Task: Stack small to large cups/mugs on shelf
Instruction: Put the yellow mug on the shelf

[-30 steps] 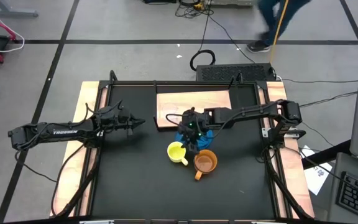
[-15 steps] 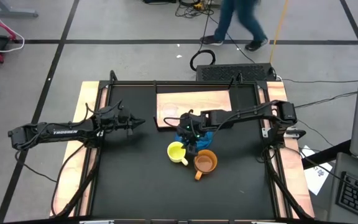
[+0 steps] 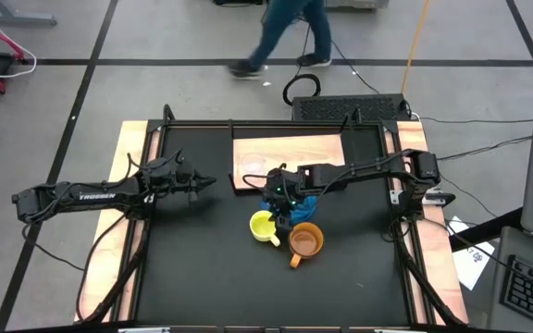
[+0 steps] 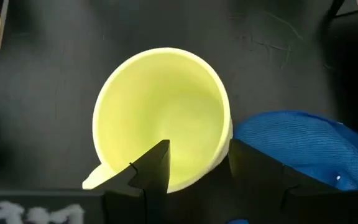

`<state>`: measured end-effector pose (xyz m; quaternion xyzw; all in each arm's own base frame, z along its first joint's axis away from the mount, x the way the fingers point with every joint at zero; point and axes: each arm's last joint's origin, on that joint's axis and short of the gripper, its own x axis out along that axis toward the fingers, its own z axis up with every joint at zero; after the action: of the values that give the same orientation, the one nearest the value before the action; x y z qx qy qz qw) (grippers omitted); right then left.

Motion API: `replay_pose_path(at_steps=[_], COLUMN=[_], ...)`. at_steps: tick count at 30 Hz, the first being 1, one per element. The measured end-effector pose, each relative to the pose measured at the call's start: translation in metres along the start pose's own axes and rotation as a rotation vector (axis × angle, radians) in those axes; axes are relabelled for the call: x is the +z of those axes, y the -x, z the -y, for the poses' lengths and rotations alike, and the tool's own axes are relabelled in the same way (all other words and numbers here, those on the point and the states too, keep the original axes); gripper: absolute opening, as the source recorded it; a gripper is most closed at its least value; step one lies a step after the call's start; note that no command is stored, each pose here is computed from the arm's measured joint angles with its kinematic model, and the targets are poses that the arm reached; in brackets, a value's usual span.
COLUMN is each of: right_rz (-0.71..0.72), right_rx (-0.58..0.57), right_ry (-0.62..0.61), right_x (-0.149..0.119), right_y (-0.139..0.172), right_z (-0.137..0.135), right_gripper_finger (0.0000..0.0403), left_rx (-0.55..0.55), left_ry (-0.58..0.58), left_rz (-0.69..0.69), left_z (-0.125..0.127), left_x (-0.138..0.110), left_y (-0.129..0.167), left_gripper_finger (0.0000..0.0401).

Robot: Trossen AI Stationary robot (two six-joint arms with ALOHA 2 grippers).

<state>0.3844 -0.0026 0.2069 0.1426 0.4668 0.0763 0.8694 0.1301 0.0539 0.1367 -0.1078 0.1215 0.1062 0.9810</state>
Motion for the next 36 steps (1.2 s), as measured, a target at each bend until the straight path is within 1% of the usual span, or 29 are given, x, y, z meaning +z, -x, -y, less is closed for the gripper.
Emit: replay_pose_path(at_steps=[5,11,15,17,19,23,24,25,28,32,36], right_rz=[0.016,-0.029,-0.029,-0.014,0.006,0.067,0.072,0.068,0.037,0.036,0.016], right_rx=[0.008,0.002,0.002,0.005,0.007,0.016,0.016,0.016,0.011,0.007,0.004], right_ry=[-0.008,-0.022,-0.002,0.016,0.024,0.069,0.074,0.075,0.067,0.061,0.04], right_x=[0.001,-0.004,-0.004,0.0,0.007,0.025,0.028,0.029,0.03,0.031,0.029], right_y=[-0.006,-0.02,-0.023,-0.02,-0.016,-0.005,-0.003,-0.001,0.003,0.004,0.004], right_z=[0.001,0.006,0.007,0.006,0.004,-0.002,-0.003,-0.004,-0.005,-0.003,-0.002], right_gripper_finger=[0.0157,0.0157,0.0153,0.0137,0.0112,0.0033,0.0017,0.0009,0.0007,0.0002,0.0017], left_rx=[0.0,0.0,0.0,0.001,0.001,0.002,0.002,0.002,0.003,0.004,0.004], left_ry=[0.0,-0.009,-0.009,-0.012,-0.012,-0.012,-0.01,-0.009,-0.005,-0.003,-0.002], left_rz=[0.0,-0.001,-0.004,-0.009,-0.011,-0.014,-0.019,-0.023,-0.031,-0.036,-0.037], left_z=[0.0,0.0,0.0,0.0,0.0,0.0,0.0,0.0,0.0,0.0,0.0], left_x=[0.0,0.0,0.0,-0.001,-0.001,-0.001,-0.002,-0.002,-0.003,-0.004,-0.004], left_y=[0.0,0.0,0.0,0.0,0.0,0.0,0.0,0.0,0.0,0.0,0.0], left_gripper_finger=[0.0001,0.0001,0.0001,0.0001,0.0001,0.0001,0.0001,0.0001,0.0001,0.0001,0.0001])
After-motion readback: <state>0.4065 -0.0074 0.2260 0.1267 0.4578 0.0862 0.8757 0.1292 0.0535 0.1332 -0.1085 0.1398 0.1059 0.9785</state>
